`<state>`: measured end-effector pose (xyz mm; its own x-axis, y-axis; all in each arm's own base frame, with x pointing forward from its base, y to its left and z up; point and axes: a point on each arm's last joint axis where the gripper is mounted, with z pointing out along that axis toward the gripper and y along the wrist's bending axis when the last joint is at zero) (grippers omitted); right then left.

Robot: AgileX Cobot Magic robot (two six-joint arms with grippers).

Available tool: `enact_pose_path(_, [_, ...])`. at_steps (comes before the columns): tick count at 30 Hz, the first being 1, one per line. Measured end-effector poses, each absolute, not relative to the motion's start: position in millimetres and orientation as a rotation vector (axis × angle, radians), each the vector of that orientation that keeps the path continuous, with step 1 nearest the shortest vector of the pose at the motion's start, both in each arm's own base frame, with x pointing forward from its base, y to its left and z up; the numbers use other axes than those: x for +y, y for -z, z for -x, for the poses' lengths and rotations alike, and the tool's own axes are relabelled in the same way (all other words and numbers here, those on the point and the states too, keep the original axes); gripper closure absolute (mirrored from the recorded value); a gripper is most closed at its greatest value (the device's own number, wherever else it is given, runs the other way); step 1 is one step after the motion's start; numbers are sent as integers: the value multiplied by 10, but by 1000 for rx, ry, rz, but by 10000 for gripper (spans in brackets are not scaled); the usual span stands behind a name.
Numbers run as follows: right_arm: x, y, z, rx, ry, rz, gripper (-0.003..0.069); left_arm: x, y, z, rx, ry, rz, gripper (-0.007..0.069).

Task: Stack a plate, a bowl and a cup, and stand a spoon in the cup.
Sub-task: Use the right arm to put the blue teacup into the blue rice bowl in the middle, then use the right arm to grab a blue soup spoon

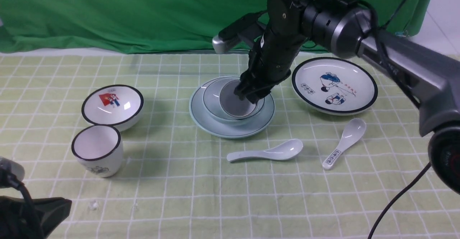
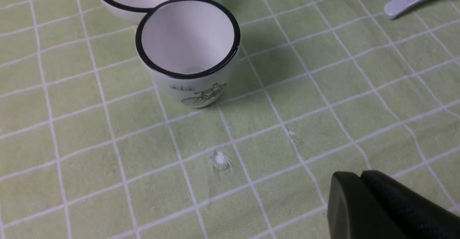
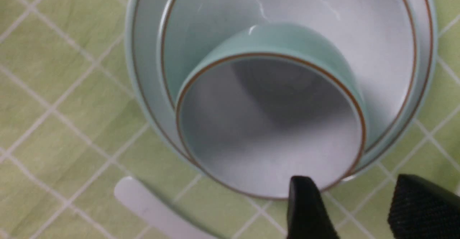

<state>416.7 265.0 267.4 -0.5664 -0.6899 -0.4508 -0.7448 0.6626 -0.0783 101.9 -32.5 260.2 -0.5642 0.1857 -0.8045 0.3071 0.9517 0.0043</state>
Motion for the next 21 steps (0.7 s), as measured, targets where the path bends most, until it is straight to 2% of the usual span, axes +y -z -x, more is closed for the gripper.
enact_pose_path(5, [2535,-3139,-3981,2343,-167,1118,295,-325,-2602,-1019,2185,169,-346,655])
enact_pose_path(9, [2498,-3044,-3921,2379,-153,1171,315,-325,-2603,-1018,2184,169,-346,655])
enact_pose_path(11, [2500,-2879,-3925,2401,-148,1189,360,-325,-2603,-1018,2184,169,-346,655])
enact_pose_path(13, [2515,-2726,-3947,2402,-150,1191,442,-325,-2603,-1018,2184,169,-346,655])
enact_pose_path(14, [2519,-2719,-3954,2396,-150,1187,459,-325,-2603,-1018,2184,169,-346,655])
enact_pose_path(16, [2550,-2636,-3997,2375,-160,1165,551,-325,-2603,-1018,2184,169,-346,655])
enact_pose_path(17, [2553,-2639,-4003,2370,-163,1158,566,-325,-2603,-1018,2184,169,-346,655])
enact_pose_path(18, [2582,-2617,-4013,2372,-204,1118,617,-325,-2603,-1018,2184,169,-346,655])
enact_pose_path(21, [2652,-2637,-4010,2357,-306,1054,647,-325,-2604,-1019,2182,169,-346,655])
